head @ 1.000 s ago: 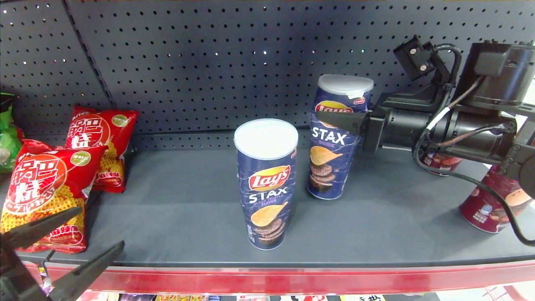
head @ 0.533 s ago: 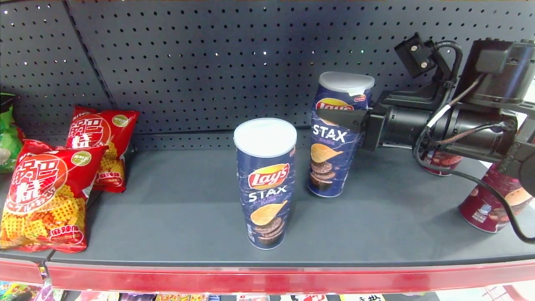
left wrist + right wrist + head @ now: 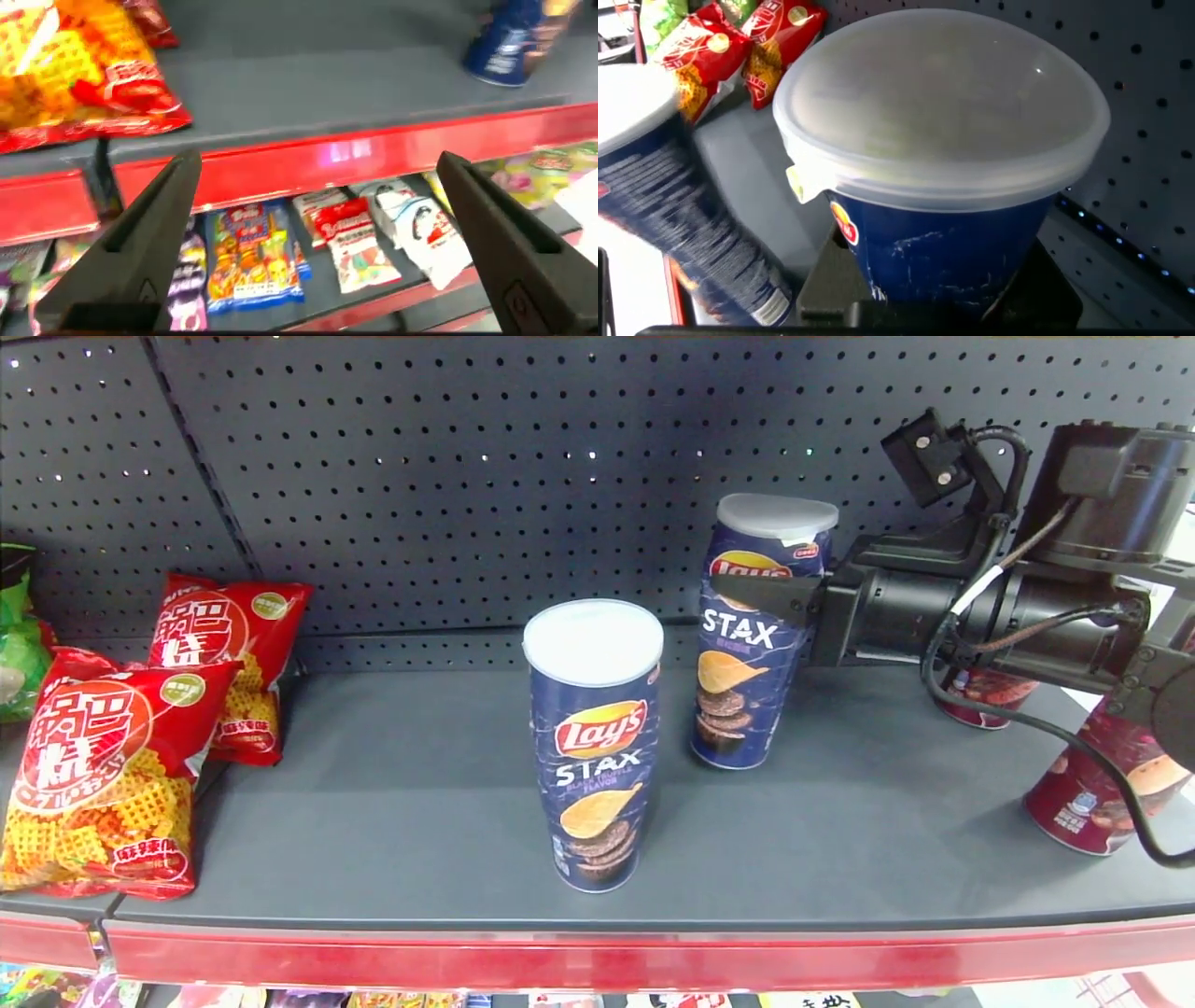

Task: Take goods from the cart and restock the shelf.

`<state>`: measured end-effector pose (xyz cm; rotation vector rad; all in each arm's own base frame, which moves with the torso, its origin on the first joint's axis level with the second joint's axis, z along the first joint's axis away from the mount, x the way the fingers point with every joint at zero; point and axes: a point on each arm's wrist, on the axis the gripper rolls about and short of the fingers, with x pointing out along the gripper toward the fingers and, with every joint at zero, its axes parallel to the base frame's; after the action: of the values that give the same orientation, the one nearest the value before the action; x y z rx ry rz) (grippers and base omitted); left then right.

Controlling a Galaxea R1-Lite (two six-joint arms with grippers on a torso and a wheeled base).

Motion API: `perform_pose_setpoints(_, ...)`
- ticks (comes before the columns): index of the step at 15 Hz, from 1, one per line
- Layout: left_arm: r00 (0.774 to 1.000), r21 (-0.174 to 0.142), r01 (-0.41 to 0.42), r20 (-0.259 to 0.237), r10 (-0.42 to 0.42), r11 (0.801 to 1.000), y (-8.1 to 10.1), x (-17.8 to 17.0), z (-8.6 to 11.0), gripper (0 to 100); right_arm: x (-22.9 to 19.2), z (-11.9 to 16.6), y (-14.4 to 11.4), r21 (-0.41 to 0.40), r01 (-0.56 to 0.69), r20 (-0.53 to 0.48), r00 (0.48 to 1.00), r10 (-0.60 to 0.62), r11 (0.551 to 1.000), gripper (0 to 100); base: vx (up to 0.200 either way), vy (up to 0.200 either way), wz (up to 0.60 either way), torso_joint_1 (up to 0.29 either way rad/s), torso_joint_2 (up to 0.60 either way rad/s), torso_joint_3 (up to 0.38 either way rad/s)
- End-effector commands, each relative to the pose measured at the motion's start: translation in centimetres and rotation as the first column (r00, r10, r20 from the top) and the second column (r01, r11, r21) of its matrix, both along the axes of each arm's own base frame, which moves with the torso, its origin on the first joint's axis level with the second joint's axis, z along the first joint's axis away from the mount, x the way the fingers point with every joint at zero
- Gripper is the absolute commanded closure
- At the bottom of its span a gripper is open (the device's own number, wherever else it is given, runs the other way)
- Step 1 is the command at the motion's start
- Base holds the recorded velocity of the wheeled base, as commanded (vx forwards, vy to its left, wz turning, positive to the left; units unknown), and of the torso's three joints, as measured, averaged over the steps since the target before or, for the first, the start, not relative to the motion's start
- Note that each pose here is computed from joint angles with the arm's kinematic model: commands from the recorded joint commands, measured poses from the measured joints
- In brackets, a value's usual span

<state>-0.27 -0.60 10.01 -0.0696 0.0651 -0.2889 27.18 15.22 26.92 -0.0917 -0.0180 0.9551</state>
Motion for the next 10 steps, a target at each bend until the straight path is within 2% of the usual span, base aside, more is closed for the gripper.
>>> perform_pose_setpoints(1,0.999,0.002,-0.033,0.023,0.033,0.999,0.20,-1.57,-1.68,0,0.07,0.05,-0.03,0.002,0.002,0.001,1.000,-0.002,1.000,100,0.000,0.000,0.00,0.000,0.00,0.000)
perform_pose_setpoints(3,0.994,0.000,-0.096,0.050,0.096,0.995,0.26,-1.80,-1.73,0,0.06,0.01,-0.03,0.001,0.002,0.000,1.000,-0.002,1.000,100,0.000,0.000,0.00,0.000,0.00,0.000)
perform_pose_setpoints(5,0.973,0.008,-0.227,0.051,0.227,0.974,0.40,-1.74,-1.72,0,0.11,0.05,0.00,0.002,0.002,0.001,1.000,-0.002,1.000,100,0.000,0.000,0.00,0.000,0.00,0.000)
perform_pose_setpoints(7,0.971,0.025,-0.232,0.066,0.230,0.972,0.42,-1.80,-1.75,0,0.07,0.05,-0.03,0.002,0.002,0.001,1.000,-0.002,1.000,100,0.000,0.000,0.00,0.000,0.00,0.000)
perform_pose_setpoints(8,0.971,0.028,-0.220,0.100,0.216,0.975,0.45,-2.05,-1.85,0,0.17,0.14,-0.29,0.003,0.010,0.004,1.000,-0.010,1.000,100,0.000,0.000,0.00,0.000,0.00,0.000)
perform_pose_setpoints(10,0.948,0.031,-0.305,0.112,0.299,0.952,0.64,-2.02,-1.82,0,0.23,0.23,-0.48,0.005,0.016,0.006,1.000,-0.016,1.000,100,0.000,0.000,0.00,0.000,0.00,0.000)
